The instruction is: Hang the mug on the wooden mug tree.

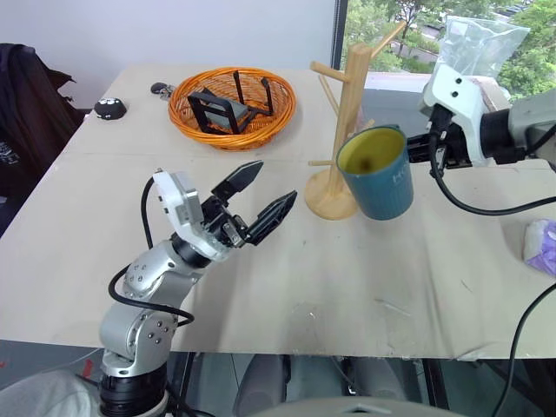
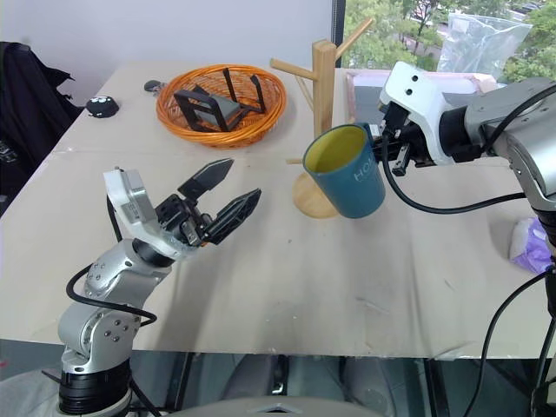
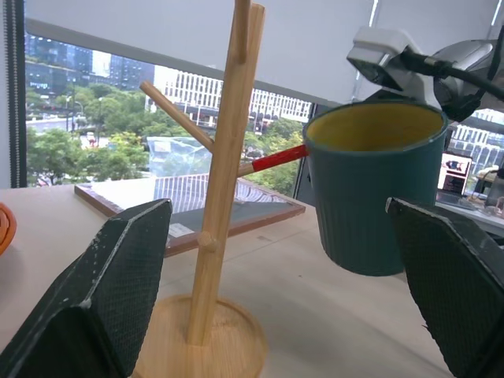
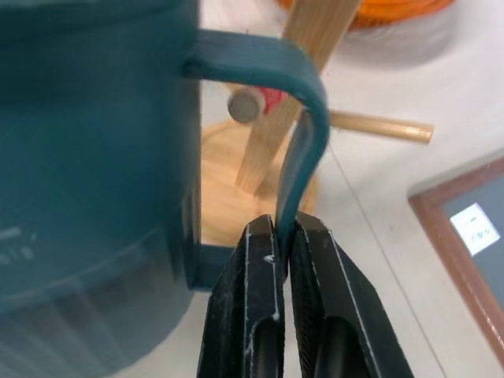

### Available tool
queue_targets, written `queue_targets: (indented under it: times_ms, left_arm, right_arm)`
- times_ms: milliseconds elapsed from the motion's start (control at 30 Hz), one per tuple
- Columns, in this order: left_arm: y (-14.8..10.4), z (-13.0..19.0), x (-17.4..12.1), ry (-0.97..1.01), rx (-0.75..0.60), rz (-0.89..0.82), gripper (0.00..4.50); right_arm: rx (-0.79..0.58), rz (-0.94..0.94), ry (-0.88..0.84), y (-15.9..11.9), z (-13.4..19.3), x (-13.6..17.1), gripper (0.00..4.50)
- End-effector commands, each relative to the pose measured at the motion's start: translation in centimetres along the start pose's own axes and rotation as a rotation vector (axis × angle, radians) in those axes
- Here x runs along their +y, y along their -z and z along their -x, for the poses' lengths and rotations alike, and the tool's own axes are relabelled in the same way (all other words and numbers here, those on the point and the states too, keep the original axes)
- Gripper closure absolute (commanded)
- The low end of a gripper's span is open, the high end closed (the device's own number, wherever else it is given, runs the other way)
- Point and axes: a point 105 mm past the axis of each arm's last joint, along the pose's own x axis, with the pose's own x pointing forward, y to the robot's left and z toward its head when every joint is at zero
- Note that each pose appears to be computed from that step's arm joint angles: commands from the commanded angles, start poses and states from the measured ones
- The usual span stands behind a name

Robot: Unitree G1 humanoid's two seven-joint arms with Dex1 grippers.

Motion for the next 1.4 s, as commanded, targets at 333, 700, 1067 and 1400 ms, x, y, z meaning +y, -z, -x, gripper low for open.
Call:
queue_targets:
  times_ms: [333,700,1067,1400]
  left_arm:
    - [-0.7,-0.1,-1.2,0.020,-0.043,-0.014,0.00]
    - [-0.6,-0.3,-1.1,0.045,-0.038,-0.008,0.00]
    - [5.4,1.9,0.0,-0.050,0.365,-0.020,0.00]
    - [10.0,6.4,0.6,-0.089,0.548,-0.073,0.00]
  right_arm:
    - [-0.037,0.063,0.015,-3.1,-0.1,-0.2,4.01]
    - [-0.058,0.072,0.047,-3.3,2.2,-0.9,0.02]
    - [-0.427,-0.153,0.149,3.5,5.4,0.7,0.02]
    - [-0.562,-0.392,0.312,15.2,3.3,6.8,0.02]
